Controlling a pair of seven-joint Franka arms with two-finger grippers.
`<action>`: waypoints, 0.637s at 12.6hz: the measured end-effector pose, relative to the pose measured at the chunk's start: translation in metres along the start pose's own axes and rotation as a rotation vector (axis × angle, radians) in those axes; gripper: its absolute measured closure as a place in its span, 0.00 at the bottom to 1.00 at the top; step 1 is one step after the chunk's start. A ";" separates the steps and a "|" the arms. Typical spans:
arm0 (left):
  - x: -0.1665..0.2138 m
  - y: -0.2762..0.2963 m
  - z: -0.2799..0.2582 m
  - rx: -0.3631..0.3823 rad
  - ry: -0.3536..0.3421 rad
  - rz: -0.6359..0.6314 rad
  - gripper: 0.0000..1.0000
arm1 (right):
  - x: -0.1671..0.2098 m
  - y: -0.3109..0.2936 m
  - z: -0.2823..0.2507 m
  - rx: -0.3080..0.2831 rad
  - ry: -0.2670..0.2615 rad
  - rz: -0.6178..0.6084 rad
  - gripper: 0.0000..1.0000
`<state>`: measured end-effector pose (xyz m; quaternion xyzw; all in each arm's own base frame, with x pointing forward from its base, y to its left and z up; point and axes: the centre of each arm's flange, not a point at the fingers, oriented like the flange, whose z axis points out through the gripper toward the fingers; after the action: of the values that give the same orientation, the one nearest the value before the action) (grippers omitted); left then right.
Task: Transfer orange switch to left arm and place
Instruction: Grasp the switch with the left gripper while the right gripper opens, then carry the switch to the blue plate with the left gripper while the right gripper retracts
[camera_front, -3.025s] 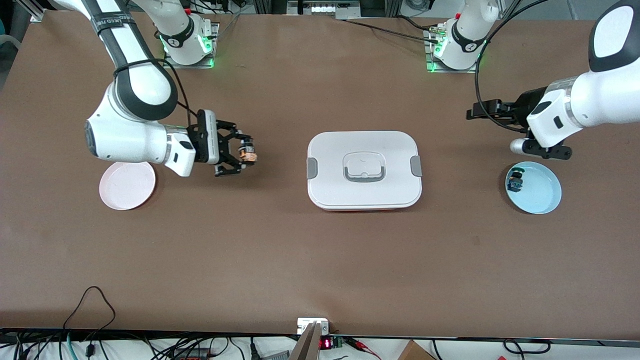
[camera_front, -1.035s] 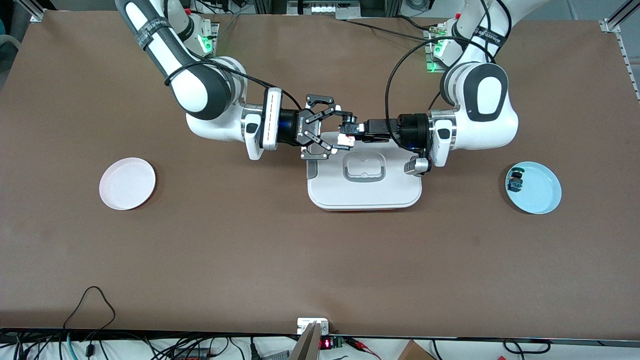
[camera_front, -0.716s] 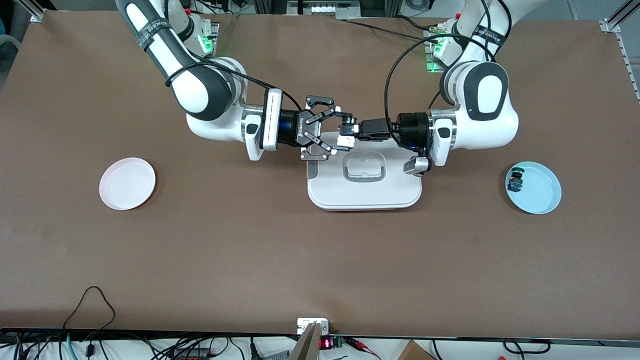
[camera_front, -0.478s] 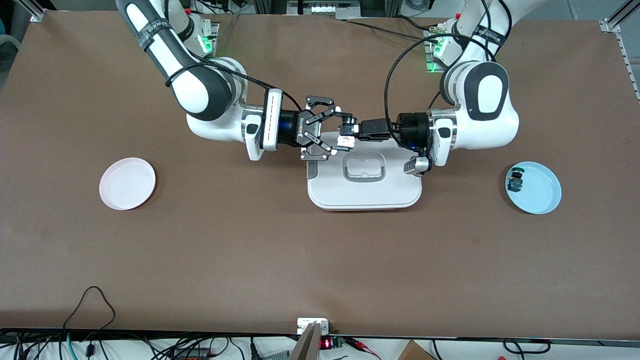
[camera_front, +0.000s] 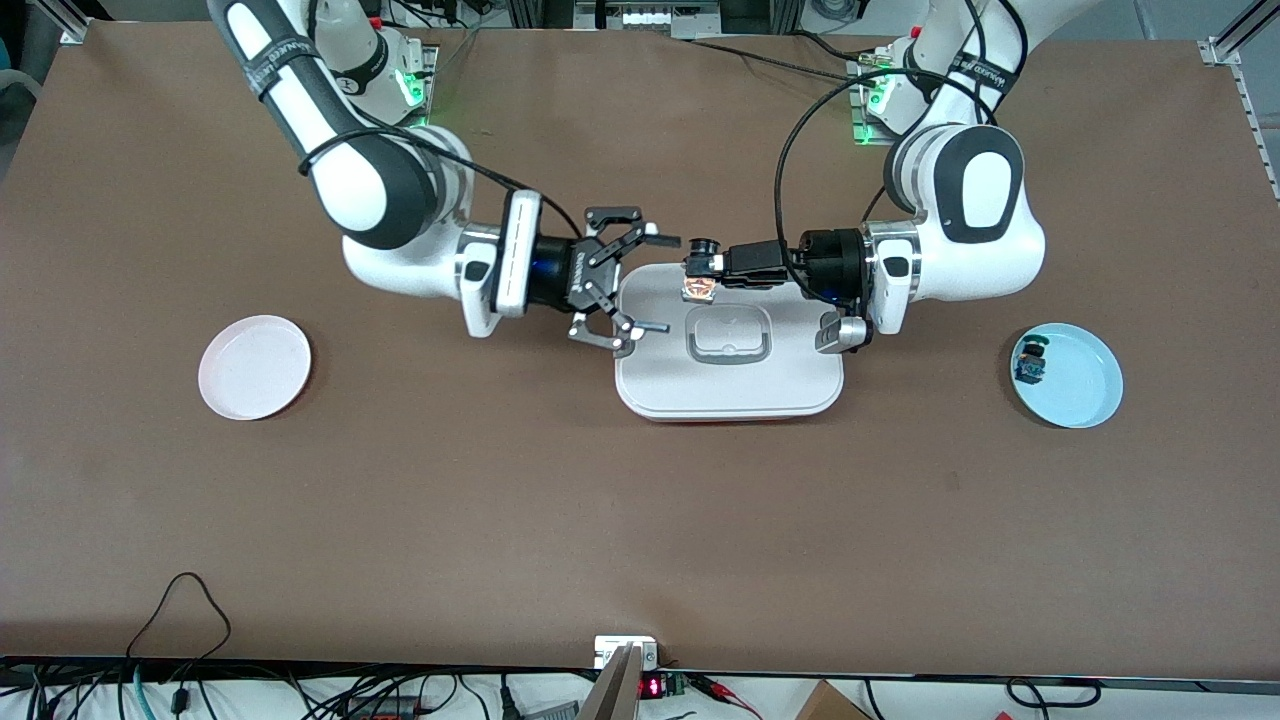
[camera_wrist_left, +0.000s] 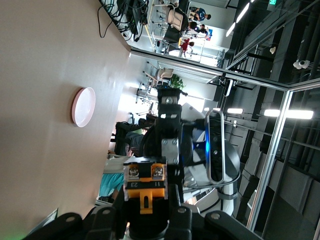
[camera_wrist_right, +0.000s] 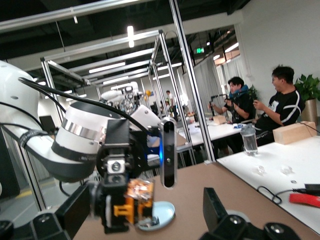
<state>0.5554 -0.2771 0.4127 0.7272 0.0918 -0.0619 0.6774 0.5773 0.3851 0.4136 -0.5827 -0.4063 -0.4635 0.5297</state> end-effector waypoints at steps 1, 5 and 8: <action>0.002 0.000 -0.007 0.062 -0.016 0.044 0.66 | 0.011 0.012 -0.016 0.034 -0.037 -0.005 0.00; 0.026 0.012 -0.061 0.345 -0.052 0.230 0.66 | 0.037 0.050 -0.110 0.168 -0.191 -0.026 0.00; 0.032 0.006 -0.085 0.560 -0.104 0.325 0.66 | 0.060 0.047 -0.174 0.234 -0.352 0.035 0.00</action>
<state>0.5853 -0.1911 0.4184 0.8862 -0.0809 -0.0128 0.4561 0.6176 0.2062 0.4618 -0.5962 -0.5332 -0.2950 0.5227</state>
